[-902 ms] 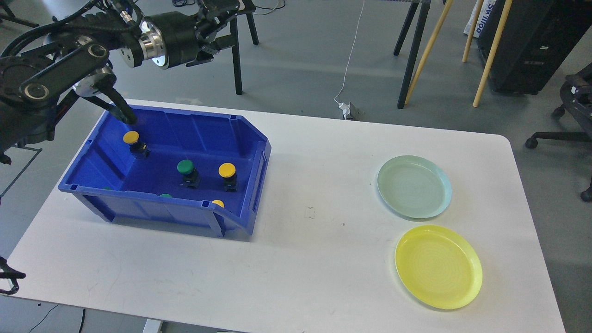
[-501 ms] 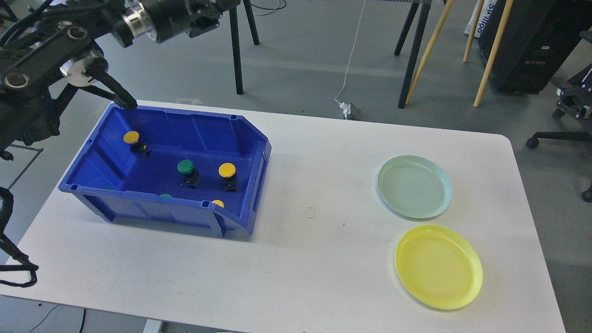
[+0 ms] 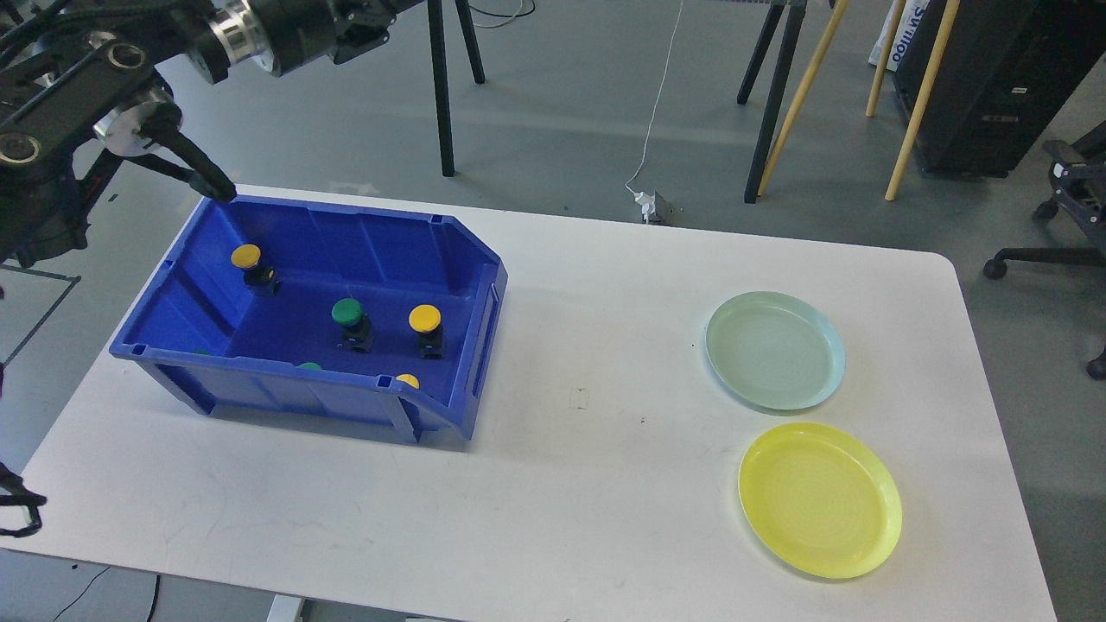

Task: Pass button and place on color plate
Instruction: 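Raise the left gripper and reposition it above the blue bin, then lower the left gripper into the bin onto a green-topped button and grasp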

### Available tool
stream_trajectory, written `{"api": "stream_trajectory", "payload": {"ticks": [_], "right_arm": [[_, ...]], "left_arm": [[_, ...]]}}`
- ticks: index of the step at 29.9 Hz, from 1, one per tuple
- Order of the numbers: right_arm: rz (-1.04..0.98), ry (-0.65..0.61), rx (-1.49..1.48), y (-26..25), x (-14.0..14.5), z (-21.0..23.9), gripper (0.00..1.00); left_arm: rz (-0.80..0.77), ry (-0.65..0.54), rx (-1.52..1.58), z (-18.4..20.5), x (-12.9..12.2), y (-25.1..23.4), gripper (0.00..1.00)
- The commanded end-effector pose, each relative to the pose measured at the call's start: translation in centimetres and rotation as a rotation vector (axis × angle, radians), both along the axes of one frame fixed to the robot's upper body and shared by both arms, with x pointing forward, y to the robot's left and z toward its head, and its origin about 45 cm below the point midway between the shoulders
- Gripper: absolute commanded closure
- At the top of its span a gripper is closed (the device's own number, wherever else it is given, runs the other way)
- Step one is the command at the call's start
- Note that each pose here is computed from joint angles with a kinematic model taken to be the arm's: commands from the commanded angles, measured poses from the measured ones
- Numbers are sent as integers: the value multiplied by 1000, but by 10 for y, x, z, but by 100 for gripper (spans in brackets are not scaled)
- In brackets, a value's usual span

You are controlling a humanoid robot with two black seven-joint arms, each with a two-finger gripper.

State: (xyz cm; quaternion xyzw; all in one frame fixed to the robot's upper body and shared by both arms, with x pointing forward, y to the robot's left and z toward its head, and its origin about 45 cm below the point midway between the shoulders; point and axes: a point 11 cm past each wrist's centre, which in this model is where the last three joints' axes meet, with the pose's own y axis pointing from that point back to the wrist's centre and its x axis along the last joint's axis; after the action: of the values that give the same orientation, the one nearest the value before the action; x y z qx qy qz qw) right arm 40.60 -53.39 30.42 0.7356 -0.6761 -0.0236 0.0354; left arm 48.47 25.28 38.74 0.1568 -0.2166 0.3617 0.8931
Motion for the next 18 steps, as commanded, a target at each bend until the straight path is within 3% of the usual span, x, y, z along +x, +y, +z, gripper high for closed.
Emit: {"api": "stream_trajectory", "payload": {"ticks": [1, 5, 8, 14, 18], "right_arm": [[-22, 17, -27, -16, -13, 1, 2], [-41, 22, -43, -25, -20, 3, 2], [-39, 20, -36, -24, -20, 2, 2], [-35, -5, -24, -21, -15, 9, 2], [-30, -38, -17, -18, -9, 20, 2]], "left_arm": [[-10, -38, 186, -7, -14, 23, 13], [3, -87, 182, 6, -20, 49, 12], [-10, -101, 147, 3, -20, 51, 4], [-13, 48, 300, -66, -40, 60, 1], [-60, 23, 646, -89, -49, 66, 1]]}}
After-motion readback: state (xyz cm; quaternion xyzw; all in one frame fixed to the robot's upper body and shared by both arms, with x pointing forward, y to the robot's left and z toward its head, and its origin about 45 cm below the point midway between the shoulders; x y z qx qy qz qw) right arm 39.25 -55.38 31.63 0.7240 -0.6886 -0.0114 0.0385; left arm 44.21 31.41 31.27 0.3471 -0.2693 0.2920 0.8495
